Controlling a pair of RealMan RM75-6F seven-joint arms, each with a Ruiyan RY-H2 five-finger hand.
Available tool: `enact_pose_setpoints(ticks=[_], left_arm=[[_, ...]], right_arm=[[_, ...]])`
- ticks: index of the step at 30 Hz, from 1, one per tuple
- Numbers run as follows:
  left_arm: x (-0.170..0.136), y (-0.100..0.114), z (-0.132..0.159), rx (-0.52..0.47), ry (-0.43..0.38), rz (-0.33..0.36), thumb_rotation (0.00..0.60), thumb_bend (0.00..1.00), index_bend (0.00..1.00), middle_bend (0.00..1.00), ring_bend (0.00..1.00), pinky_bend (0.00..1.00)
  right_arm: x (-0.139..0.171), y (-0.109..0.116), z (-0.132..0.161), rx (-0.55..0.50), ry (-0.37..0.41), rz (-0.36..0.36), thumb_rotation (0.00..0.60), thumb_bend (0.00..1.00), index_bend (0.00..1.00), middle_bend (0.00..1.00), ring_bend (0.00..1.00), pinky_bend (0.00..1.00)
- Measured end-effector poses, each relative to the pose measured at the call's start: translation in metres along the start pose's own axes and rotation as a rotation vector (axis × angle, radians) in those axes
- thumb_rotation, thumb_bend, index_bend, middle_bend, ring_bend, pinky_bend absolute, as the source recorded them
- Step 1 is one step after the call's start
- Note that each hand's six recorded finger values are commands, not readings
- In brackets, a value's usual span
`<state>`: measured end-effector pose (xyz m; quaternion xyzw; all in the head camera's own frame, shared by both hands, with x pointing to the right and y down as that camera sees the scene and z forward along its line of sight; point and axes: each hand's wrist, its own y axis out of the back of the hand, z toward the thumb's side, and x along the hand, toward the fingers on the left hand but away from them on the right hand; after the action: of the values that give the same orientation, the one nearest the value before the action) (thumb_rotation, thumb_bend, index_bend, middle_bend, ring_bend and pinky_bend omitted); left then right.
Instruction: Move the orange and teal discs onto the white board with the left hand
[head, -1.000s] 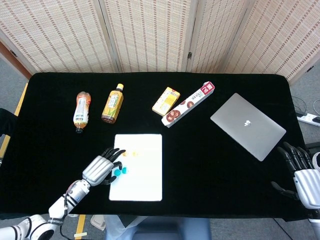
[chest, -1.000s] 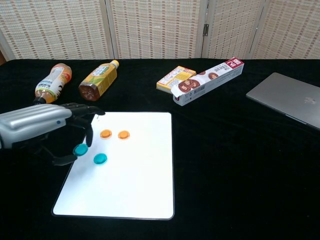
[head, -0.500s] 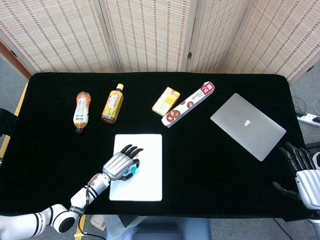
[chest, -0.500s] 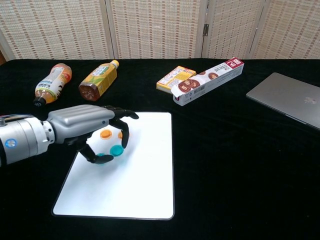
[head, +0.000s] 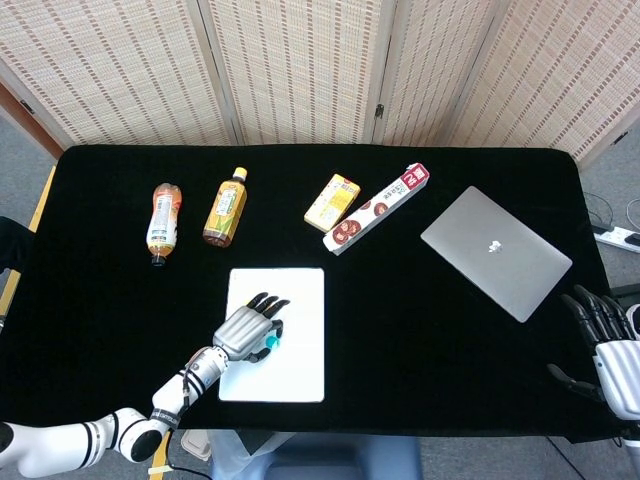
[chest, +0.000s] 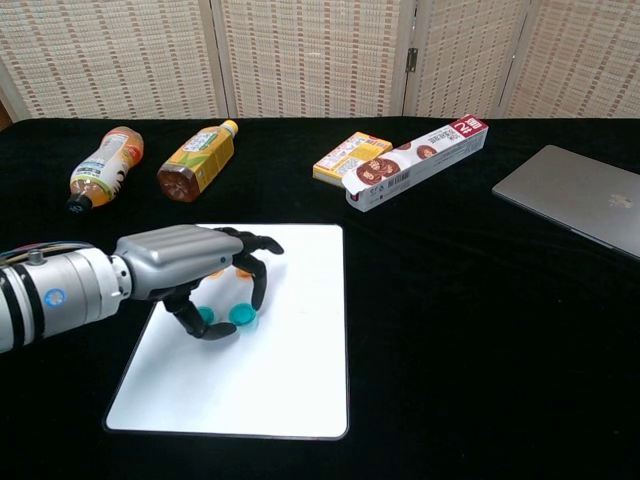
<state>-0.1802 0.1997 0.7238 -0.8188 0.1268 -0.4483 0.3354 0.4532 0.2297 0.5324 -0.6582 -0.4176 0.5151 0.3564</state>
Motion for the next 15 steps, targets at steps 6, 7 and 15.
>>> enact_pose_setpoints(ticks=[6,7,15], left_arm=[[0.0001,-0.0011,-0.0003,0.000,0.004,-0.007,0.600,0.41,0.40,0.09,0.00,0.00],[0.0002,-0.0011,-0.0002,-0.002,0.004,-0.007,0.600,0.41,0.39,0.09,0.00,0.00],[-0.0019,0.0067,-0.0006,-0.025,0.006,0.026,0.600,0.41,0.30,0.08,0.00,0.00]], right_arm=[[0.0001,0.0003,0.0000,0.000,0.000,-0.001,0.600,0.21,0.00,0.00,0.00,0.00],[0.0002,0.0004,-0.0001,0.000,-0.001,-0.001,0.600,0.21,0.00,0.00,0.00,0.00],[0.0006,0.0016,-0.0011,0.000,-0.005,-0.005,0.600,0.21,0.00,0.00,0.00,0.00]])
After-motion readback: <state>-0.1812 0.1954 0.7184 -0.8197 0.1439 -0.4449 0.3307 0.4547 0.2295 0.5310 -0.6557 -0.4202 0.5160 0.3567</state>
